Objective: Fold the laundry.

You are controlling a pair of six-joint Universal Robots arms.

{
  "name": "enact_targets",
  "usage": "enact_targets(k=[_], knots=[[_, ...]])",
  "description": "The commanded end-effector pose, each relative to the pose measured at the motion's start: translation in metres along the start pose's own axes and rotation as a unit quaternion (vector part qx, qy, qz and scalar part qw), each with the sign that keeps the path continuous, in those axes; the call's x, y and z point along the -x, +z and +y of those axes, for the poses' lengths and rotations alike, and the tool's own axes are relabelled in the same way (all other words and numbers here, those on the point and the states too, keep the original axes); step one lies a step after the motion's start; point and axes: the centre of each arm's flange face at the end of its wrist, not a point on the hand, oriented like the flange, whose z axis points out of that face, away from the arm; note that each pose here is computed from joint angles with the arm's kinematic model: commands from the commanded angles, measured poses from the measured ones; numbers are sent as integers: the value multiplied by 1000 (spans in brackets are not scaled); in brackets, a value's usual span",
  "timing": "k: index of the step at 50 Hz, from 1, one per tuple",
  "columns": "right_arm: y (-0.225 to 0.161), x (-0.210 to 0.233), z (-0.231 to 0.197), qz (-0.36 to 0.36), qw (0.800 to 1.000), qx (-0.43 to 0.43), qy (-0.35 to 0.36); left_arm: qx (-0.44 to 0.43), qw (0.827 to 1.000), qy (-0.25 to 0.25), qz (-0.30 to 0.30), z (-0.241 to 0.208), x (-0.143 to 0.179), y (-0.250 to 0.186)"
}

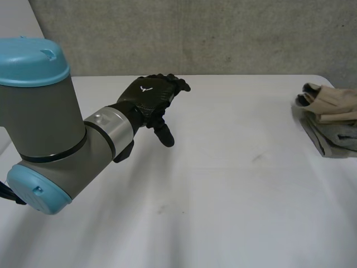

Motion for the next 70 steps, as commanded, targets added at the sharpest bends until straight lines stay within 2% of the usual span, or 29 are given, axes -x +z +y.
enact_targets(k=[1,12,15,19,26,30,34,37,38,42,43,45,46,50,53,56,62,66,70], knots=[[-5,-12,-1,-2,999,-7,42,1,1000,-1,1,1,0,0],[-15,7,14,-38,996,18,84,2,1000,-2,0,1,0,1],[-29,-3,23,-29,995,40,89,2,1000,-2,-2,1,1,1],[-46,-18,11,-19,996,57,67,2,1000,-2,-2,1,1,1],[-59,-15,-13,-25,996,78,21,1,1000,-2,-2,1,1,1],[-65,-30,-33,26,995,97,7,0,1000,-2,-3,0,1,1],[-69,-54,-37,118,983,140,-24,-7,1000,-2,-3,-4,1,-1],[-72,-78,-44,198,964,167,-64,-10,1000,-3,-8,-7,5,-1],[-74,-89,-51,239,951,178,-86,-13,1000,-3,-11,-9,7,-2],[-75,-109,-81,318,923,178,-126,-28,999,-1,-15,-19,9,-7],[-72,-108,-90,327,921,169,-129,-30,999,-1,-17,-20,11,-8],[-62,-96,-112,324,926,140,-130,-33,999,-2,-20,-23,13,-9],[-52,-77,-138,313,936,103,-123,-36,999,-4,-25,-25,16,-9],[-39,-25,-194,271,959,24,-74,-45,998,-16,-42,-31,24,-12],[-36,13,-213,227,973,0,-29,-48,997,-24,-62,-32,31,-12],[-38,71,-228,153,988,-17,31,-53,994,-27,-95,-34,43,-12],[-70,175,-264,38,993,-44,98,-60,989,-27,-131,-36,56,-11],[-88,226,-259,-13,993,-34,109,-58,988,-27,-144,-34,63,-11],[-107,252,-257,-14,994,-24,109,-54,987,-28,-150,-32,68,-11]])
